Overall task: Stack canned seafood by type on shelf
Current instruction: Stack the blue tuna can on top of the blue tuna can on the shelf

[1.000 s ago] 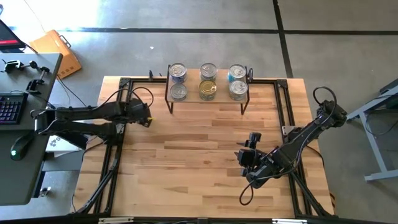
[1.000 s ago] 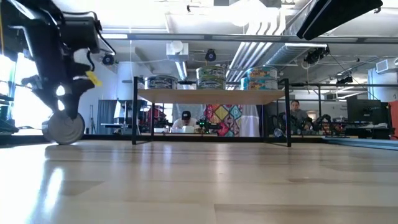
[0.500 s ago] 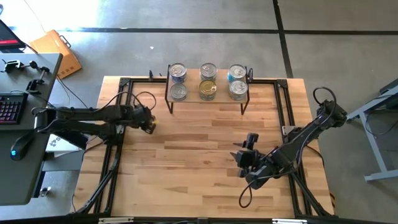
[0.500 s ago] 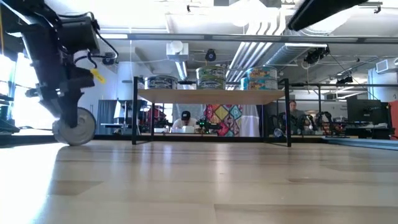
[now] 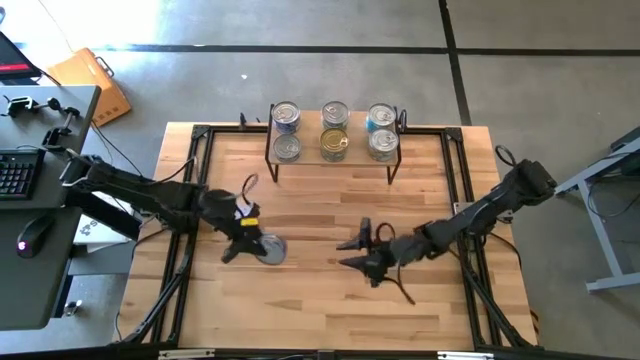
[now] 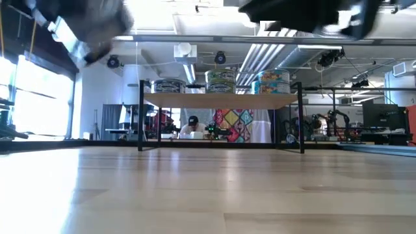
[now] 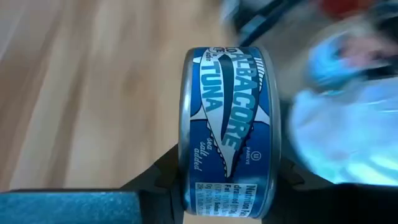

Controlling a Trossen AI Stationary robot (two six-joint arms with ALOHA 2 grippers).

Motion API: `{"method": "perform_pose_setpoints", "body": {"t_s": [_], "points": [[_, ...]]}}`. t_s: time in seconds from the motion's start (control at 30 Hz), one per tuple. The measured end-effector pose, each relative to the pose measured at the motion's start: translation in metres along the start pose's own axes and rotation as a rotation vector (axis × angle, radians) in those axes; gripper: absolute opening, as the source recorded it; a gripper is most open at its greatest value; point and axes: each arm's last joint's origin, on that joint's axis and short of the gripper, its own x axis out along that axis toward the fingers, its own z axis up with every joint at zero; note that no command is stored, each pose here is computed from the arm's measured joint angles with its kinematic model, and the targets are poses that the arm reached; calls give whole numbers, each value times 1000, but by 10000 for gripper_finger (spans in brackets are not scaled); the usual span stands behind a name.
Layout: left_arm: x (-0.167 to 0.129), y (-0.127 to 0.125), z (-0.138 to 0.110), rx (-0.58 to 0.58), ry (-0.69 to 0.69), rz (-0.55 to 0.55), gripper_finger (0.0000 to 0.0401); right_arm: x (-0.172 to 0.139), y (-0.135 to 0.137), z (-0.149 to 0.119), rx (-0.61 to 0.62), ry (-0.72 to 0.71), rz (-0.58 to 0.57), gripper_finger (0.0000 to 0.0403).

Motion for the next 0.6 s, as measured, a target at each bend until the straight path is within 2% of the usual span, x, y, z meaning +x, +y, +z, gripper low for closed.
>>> {"method": "perform_pose_setpoints", "body": {"t_s": [0.07,0.13,0.2,0.27,0.37,0.47,0.6], "points": [[-1,-10,12,136,-119,-112,118,3,-10,5,-181,-94,-17,186],[-4,-18,22,261,-219,-213,118,5,-22,18,-310,-169,-63,186],[-7,-24,29,350,-292,-310,118,7,-38,33,-378,-194,-129,186],[-8,-25,35,391,-334,-383,118,9,-54,46,-420,-179,-186,188],[-7,-21,43,369,-368,-419,118,10,-69,61,-516,-149,-179,203],[-1,-10,48,297,-371,-385,118,11,-79,70,-602,-132,-130,234],[10,5,51,219,-348,-340,118,15,-83,67,-782,-82,-88,278]]}}
